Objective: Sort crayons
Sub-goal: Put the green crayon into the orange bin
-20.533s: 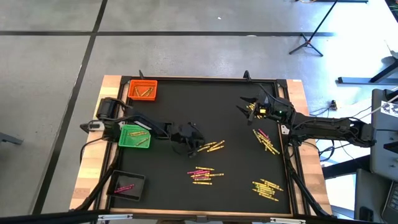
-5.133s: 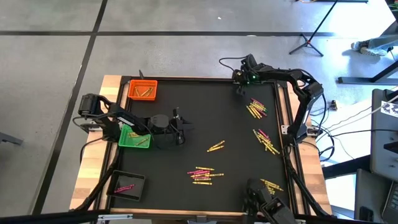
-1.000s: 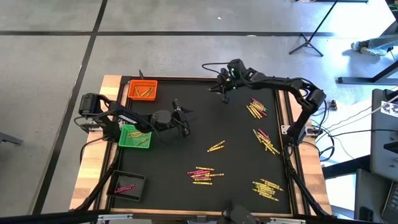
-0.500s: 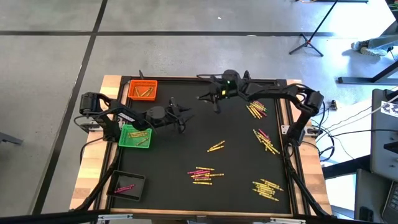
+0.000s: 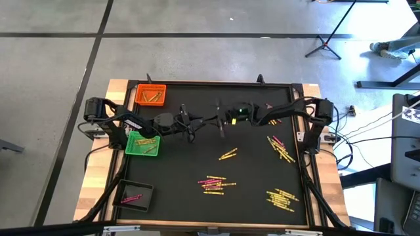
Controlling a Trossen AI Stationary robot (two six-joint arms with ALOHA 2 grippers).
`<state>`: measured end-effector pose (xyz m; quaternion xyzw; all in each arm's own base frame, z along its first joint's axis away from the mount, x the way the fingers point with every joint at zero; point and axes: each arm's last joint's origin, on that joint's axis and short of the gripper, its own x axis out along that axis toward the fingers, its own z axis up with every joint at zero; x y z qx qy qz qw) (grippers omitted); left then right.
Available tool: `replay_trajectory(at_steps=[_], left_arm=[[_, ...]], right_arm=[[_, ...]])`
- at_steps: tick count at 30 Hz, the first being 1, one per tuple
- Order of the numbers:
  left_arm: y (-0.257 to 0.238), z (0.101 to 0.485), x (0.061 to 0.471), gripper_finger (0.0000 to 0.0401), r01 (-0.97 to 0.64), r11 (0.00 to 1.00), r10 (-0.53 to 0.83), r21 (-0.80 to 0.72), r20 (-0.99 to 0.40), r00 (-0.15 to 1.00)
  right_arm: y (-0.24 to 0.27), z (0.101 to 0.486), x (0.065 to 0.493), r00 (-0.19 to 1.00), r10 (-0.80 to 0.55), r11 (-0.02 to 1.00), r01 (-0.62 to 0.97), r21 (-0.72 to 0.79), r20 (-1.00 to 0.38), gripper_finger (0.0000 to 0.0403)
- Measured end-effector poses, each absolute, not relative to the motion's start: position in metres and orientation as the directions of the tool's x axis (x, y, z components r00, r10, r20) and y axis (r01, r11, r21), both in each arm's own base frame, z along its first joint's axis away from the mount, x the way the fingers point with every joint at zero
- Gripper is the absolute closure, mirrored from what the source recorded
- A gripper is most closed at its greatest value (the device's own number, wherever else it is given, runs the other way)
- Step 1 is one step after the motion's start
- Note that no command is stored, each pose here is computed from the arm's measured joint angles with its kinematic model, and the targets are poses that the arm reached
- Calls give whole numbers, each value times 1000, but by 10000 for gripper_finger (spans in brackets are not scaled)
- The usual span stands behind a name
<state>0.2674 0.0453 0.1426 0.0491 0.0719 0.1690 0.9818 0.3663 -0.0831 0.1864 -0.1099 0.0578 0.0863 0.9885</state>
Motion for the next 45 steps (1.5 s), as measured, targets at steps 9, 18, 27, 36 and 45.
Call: replay_trajectory(at_steps=[9, 18, 27, 36, 45], left_arm=[[40, 143, 268, 253, -282, 950, 299, 135, -121, 947], [39, 148, 269, 363, -269, 952, 282, 147, -75, 957], [32, 147, 268, 390, -330, 923, 354, 197, -106, 929], [40, 172, 241, 390, -503, 792, 598, 347, -274, 753], [82, 226, 202, 389, -632, 543, 830, 552, -467, 306]], right_arm=[[-71, 179, 374, 983, 163, 955, -180, -236, -89, 396], [-67, 180, 375, 982, 168, 955, -184, -233, -89, 396], [-66, 182, 374, 980, 170, 963, -187, -191, -104, 350], [-62, 232, 341, 966, 82, 962, -141, -234, -245, 247], [-59, 238, 322, 917, 67, 963, -163, -216, -394, 235]])
